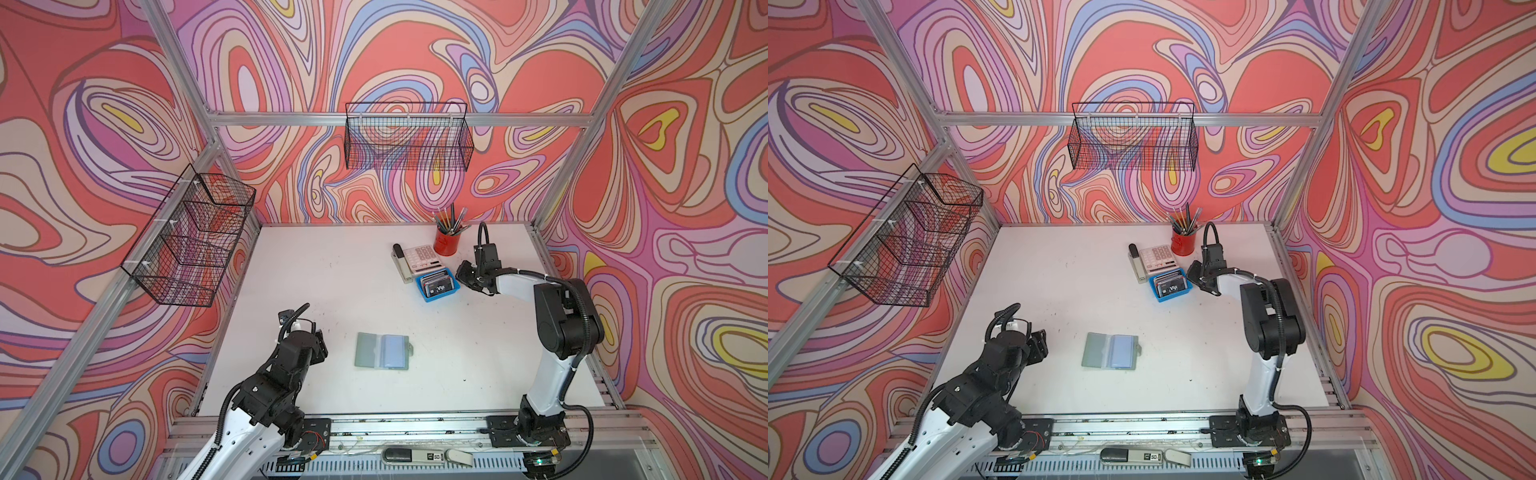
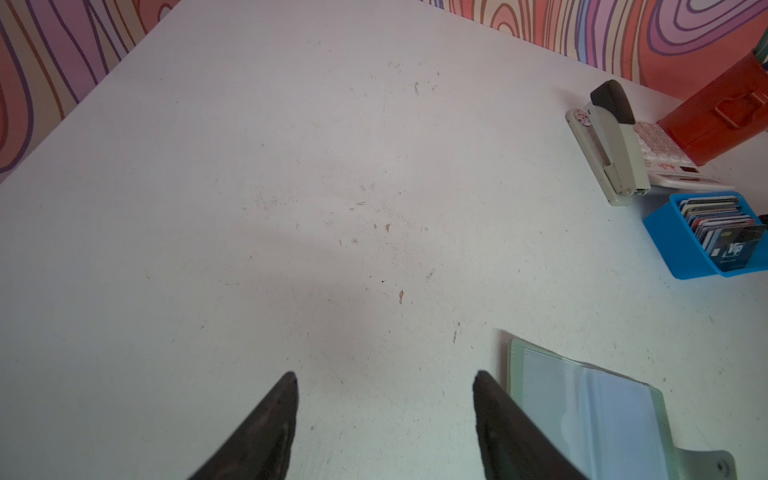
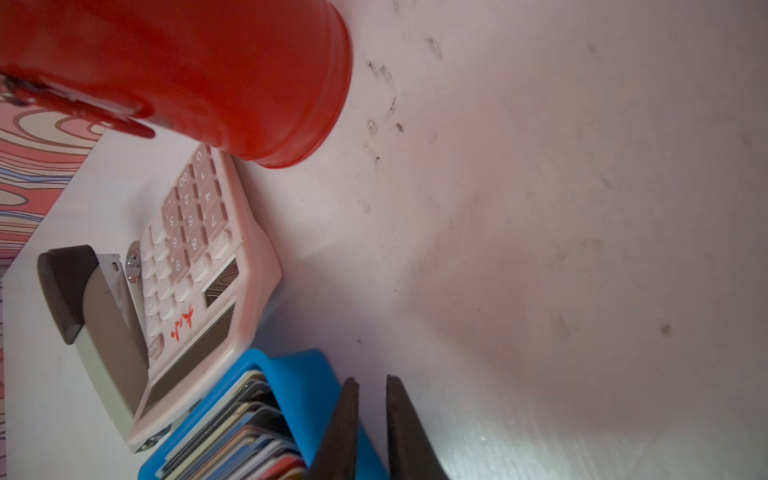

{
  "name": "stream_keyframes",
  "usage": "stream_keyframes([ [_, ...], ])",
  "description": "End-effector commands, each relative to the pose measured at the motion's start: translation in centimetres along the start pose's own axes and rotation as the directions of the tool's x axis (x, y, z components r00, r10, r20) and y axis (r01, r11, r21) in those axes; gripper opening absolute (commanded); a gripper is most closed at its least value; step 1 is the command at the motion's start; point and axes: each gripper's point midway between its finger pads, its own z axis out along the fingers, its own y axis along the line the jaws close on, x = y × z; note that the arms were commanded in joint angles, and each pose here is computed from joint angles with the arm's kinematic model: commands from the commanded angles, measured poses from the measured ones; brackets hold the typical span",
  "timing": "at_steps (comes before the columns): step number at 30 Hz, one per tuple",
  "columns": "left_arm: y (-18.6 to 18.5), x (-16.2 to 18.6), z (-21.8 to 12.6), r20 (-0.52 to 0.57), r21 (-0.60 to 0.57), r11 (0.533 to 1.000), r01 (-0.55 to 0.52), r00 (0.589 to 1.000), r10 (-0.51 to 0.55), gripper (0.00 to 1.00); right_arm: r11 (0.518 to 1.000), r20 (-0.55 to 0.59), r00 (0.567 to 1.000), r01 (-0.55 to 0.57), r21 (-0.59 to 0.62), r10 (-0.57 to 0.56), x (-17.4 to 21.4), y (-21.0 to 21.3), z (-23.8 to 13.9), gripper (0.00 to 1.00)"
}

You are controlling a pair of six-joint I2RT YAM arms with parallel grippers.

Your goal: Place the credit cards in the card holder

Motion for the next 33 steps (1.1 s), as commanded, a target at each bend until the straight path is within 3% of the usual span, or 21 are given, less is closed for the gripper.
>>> stream_keyframes([
  [1,0.5,0.5,0.0,-0.015,-0.017,1.000,0.004,1.000,-0.005,0.69,0.996,-0.018,1.000,-0.004,-0.085,0.002,1.6,1.9,-1.2,0.15],
  [8,0.5,0.5,0.0,-0.014,-0.015,1.000,0.006,1.000,-0.006,0.68,0.989,-0.020,1.000,-0.013,-0.150,0.010,6.4,4.0,-3.8,0.15],
  [14,0.5,0.5,-0.1,-0.012,-0.011,1.000,0.007,1.000,-0.007,0.68,0.969,-0.036,0.994,0.088,-0.229,-0.099,10.4,9.2,-5.3,0.16],
  [19,0.5,0.6,0.0,-0.014,-0.012,1.000,0.006,1.000,-0.007,0.69,0.965,-0.059,0.987,0.130,-0.226,-0.147,12.7,10.7,-5.5,0.16],
  [22,0.5,0.5,0.0,-0.013,-0.012,1.000,0.008,1.000,-0.008,0.69,0.969,-0.008,0.985,0.167,-0.184,-0.172,11.7,10.3,-6.4,0.27],
  [25,0.5,0.5,0.0,-0.013,-0.010,1.000,0.007,1.000,-0.007,0.68,0.948,0.071,0.958,0.285,-0.142,-0.278,9.6,11.1,-7.0,0.48],
  [28,0.5,0.6,0.0,-0.015,-0.011,1.000,0.006,1.000,-0.006,0.69,0.889,0.074,0.896,0.444,-0.115,-0.438,8.7,12.5,-5.5,0.65],
  [32,0.5,0.6,0.0,-0.012,-0.011,1.000,0.008,1.000,-0.008,0.69,0.789,-0.034,0.797,0.590,-0.169,-0.603,10.7,13.3,-1.4,0.76],
  [33,0.5,0.5,-0.1,-0.011,-0.011,1.000,0.009,1.000,-0.009,0.69,0.768,-0.059,0.774,0.613,-0.185,-0.631,11.2,13.4,-0.6,0.84],
])
